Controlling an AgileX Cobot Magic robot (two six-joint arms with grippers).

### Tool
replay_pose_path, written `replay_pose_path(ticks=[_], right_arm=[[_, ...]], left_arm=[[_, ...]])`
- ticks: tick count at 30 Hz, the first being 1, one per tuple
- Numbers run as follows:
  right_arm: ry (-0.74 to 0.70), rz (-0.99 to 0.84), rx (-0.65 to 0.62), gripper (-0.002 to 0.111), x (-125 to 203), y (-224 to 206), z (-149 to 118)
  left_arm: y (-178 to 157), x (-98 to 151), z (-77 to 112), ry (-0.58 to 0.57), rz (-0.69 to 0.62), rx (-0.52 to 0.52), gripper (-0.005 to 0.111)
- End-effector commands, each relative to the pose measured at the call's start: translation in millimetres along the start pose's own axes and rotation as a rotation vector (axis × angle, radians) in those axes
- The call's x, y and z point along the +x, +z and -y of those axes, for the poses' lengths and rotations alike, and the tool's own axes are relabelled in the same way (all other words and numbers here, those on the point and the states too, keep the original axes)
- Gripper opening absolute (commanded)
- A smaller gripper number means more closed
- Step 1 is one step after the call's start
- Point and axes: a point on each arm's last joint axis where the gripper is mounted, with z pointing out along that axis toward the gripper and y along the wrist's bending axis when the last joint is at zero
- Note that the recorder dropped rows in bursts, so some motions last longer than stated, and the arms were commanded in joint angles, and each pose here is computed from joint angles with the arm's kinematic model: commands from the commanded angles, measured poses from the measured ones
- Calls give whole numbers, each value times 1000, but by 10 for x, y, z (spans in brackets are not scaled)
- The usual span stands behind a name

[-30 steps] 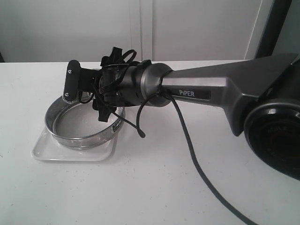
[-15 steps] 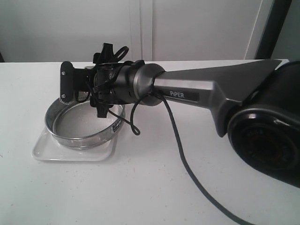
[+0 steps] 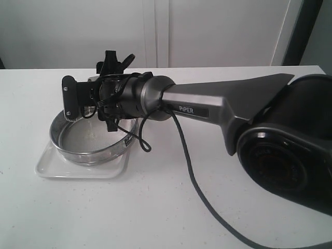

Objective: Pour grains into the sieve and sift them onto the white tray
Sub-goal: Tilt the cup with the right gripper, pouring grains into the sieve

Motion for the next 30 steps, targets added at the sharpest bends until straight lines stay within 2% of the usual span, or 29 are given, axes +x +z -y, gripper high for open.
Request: replay_pose_path(ticks=[1, 12, 30], right_arm=[[-33, 18, 27, 0, -29, -32, 81], [-140, -15, 77, 0, -4, -34, 127], [-167, -113, 101, 0, 82, -42, 157]], left_arm=[[11, 32, 6, -4, -12, 8, 0], [11, 32, 6, -4, -12, 8, 0], [11, 32, 6, -4, -12, 8, 0]])
